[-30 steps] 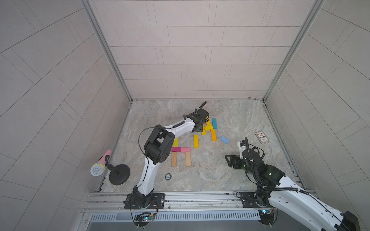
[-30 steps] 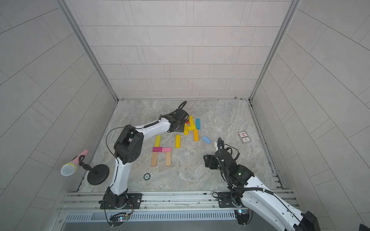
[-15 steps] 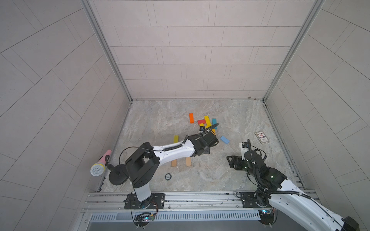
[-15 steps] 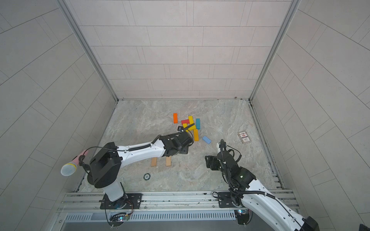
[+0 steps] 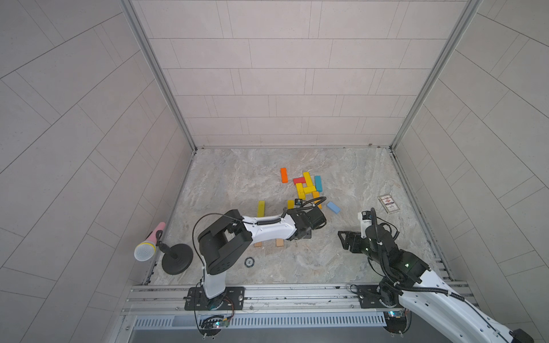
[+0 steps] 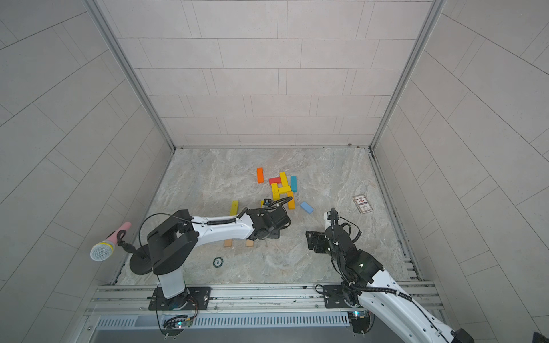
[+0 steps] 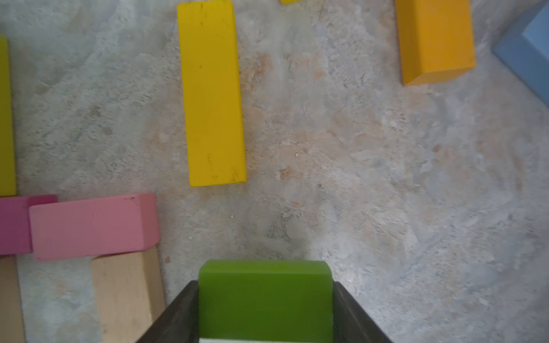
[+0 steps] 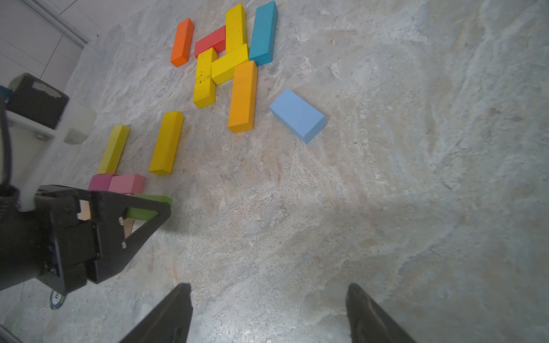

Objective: Assemble the letter h with building blocks
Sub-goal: Assemble the building block at the center of the board.

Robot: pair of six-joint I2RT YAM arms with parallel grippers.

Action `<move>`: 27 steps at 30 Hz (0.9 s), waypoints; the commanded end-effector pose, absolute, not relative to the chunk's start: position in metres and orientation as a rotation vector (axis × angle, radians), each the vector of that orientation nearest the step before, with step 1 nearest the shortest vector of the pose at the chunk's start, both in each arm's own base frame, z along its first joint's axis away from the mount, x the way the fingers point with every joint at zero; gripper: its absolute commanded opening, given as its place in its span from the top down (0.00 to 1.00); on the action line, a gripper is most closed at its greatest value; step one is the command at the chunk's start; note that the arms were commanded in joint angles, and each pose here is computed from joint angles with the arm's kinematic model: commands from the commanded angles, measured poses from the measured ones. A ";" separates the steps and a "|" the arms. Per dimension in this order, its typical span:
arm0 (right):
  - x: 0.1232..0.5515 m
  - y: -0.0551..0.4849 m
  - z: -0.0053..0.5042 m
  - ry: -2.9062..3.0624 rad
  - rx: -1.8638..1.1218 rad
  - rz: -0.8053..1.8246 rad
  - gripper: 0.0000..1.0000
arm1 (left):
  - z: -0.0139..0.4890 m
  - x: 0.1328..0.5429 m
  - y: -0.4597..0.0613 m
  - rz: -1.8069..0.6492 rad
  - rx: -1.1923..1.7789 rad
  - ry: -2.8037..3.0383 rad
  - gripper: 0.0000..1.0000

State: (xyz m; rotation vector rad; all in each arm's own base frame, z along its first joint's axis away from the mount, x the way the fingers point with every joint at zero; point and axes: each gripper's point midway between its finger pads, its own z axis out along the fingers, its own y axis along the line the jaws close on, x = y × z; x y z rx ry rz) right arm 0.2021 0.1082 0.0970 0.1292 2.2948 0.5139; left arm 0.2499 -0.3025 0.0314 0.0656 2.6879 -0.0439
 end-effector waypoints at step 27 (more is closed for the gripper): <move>0.199 0.103 0.093 2.303 0.146 0.508 0.17 | 0.028 0.277 -0.291 0.092 0.048 2.651 0.46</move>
